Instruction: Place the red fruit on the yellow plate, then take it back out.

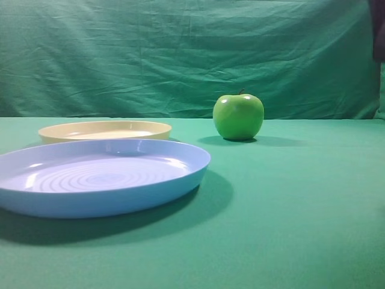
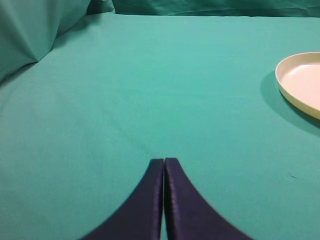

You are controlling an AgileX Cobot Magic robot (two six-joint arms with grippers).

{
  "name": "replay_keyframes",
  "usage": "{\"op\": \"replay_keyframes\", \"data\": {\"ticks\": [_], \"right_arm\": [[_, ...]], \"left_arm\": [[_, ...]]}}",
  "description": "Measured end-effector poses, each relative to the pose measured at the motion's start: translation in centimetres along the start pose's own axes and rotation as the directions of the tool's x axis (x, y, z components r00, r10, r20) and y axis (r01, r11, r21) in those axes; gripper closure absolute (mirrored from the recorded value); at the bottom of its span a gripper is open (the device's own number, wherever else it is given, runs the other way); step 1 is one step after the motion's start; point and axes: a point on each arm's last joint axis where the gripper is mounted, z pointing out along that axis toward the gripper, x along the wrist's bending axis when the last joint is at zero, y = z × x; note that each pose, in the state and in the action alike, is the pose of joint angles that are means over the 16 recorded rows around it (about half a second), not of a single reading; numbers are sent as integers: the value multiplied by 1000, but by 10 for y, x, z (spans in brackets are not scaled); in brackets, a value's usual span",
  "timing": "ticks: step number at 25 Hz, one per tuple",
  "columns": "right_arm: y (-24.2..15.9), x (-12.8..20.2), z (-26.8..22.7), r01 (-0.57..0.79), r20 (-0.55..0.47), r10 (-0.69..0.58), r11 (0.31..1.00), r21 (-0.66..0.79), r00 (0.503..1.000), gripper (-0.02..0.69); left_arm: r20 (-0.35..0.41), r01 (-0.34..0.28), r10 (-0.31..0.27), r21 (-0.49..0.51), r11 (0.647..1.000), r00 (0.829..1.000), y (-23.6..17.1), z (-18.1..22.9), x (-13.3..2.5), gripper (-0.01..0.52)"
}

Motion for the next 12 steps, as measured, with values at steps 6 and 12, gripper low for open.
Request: {"op": "replay_keyframes", "data": {"ticks": [6,12], "right_arm": [[-31,6,-60,19,-55,-31,979,-203,998,662],[-71,10,-92,31,-99,-70,936,-350,993,665]], "left_arm": [[0,0,0,0,1000,1000,0,0,0,514],[0,0,0,0,1000,1000,0,0,0,514]]}}
